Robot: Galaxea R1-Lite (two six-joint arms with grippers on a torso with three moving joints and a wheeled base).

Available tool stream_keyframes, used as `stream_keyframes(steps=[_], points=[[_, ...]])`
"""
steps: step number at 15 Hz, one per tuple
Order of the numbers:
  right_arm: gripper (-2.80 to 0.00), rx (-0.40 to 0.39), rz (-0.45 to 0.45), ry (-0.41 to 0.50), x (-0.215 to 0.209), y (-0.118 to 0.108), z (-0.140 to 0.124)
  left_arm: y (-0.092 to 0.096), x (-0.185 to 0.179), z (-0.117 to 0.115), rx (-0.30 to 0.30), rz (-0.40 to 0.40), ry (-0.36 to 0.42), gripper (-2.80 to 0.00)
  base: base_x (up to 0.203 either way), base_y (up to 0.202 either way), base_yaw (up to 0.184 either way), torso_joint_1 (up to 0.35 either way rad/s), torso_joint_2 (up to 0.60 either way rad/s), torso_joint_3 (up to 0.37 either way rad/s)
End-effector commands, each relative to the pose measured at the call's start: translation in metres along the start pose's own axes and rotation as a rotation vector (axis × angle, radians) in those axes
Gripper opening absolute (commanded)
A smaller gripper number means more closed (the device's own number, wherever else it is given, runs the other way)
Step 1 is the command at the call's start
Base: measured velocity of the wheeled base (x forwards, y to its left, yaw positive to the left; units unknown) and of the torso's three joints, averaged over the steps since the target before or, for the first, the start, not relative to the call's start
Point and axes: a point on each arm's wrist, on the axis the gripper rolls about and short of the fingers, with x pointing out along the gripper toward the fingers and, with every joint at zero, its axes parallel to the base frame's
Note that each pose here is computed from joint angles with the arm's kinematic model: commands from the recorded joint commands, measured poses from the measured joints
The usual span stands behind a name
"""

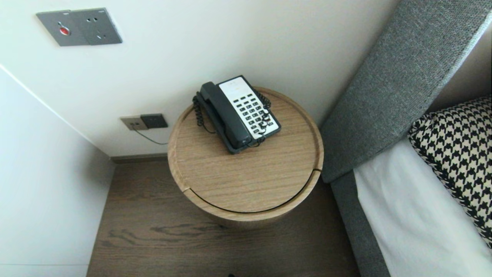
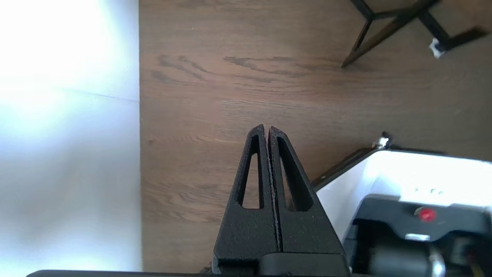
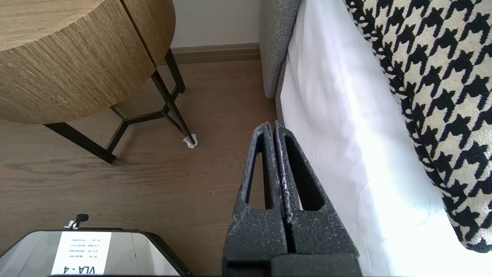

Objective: Open the nightstand drawer

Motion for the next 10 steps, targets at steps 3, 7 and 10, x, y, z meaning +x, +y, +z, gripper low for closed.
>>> stream_keyframes(steps=[3, 7, 10], points=[[-2.80, 0.000, 0.001, -0.002, -0.0001, 0.0000, -0.0001, 0.0001, -0.0062, -0.0157, 0.042, 0.010, -0.118, -2.80, 0.000, 0.000, 0.000, 0.000, 0.00, 0.000], [-2.80, 0.000, 0.001, -0.002, -0.0001, 0.0000, -0.0001, -0.0002, -0.0056, -0.0175, 0.053, 0.010, -0.179, -2.80, 0.000, 0.000, 0.000, 0.000, 0.00, 0.000], [-2.80, 0.000, 0.001, -0.002, -0.0001, 0.0000, -0.0001, -0.0001, -0.0071, -0.0189, 0.042, -0.001, -0.252, -2.80, 0.000, 0.000, 0.000, 0.000, 0.00, 0.000]])
